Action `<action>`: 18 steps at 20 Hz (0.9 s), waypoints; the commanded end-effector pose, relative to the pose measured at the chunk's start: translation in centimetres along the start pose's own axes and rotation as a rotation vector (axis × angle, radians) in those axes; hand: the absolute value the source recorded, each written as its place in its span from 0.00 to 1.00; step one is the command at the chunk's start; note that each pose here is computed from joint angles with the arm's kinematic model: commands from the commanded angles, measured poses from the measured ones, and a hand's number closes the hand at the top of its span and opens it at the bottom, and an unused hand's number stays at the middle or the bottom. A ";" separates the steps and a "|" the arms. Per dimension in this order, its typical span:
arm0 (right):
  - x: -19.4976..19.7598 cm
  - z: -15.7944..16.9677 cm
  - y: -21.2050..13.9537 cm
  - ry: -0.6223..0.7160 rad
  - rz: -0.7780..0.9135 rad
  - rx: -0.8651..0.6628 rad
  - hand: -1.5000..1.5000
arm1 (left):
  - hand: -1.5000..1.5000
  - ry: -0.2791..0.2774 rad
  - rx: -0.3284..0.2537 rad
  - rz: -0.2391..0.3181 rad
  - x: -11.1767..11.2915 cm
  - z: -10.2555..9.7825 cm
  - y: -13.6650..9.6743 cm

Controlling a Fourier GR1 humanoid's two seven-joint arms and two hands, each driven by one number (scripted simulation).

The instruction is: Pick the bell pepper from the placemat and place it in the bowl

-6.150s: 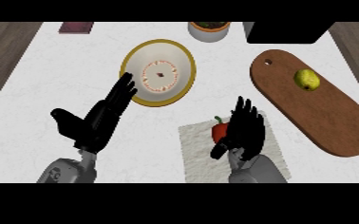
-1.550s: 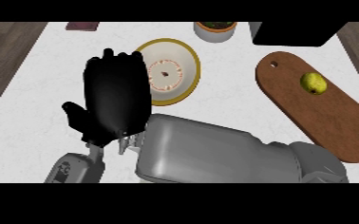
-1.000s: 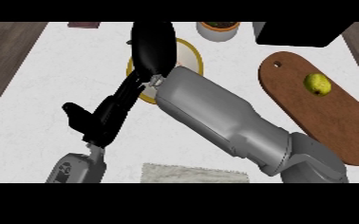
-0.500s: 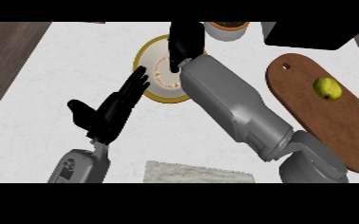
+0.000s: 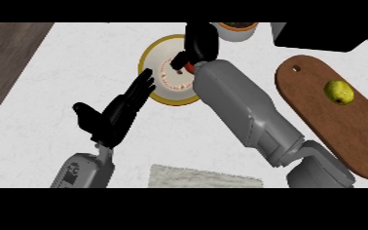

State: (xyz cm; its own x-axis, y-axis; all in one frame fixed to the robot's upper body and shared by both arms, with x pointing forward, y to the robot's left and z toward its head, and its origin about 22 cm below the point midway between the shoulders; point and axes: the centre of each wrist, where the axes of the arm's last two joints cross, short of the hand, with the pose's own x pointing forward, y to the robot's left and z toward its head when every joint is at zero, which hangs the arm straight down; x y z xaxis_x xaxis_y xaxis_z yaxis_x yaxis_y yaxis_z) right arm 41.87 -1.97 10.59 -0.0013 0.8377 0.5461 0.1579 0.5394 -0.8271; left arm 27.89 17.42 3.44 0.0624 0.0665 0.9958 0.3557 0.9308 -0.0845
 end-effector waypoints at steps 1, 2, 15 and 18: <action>0.2 0.6 -0.7 -0.036 -0.307 -0.170 0.00 | 0.50 -0.005 0.028 -0.002 -0.1 0.1 1.1; 0.3 0.7 -0.8 -0.077 -0.347 -0.214 0.00 | 0.50 0.014 0.027 -0.001 -0.3 0.5 1.1; -1.7 13.7 0.0 -0.393 -0.823 -0.193 0.00 | 0.50 0.029 0.149 -0.001 -1.8 2.6 3.0; -3.1 18.9 0.2 -0.440 -0.846 -0.171 0.00 | 0.50 0.023 0.140 0.020 -0.5 2.4 3.3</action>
State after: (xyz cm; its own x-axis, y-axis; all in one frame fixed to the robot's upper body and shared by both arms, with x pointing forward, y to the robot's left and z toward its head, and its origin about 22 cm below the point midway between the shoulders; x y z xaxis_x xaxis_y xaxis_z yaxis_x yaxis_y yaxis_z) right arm 28.79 -2.20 7.67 -0.5075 0.2309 0.8301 0.1204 0.9730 -0.1970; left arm 26.80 20.46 2.45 0.0935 0.0782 0.9925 0.2329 0.9675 -0.0982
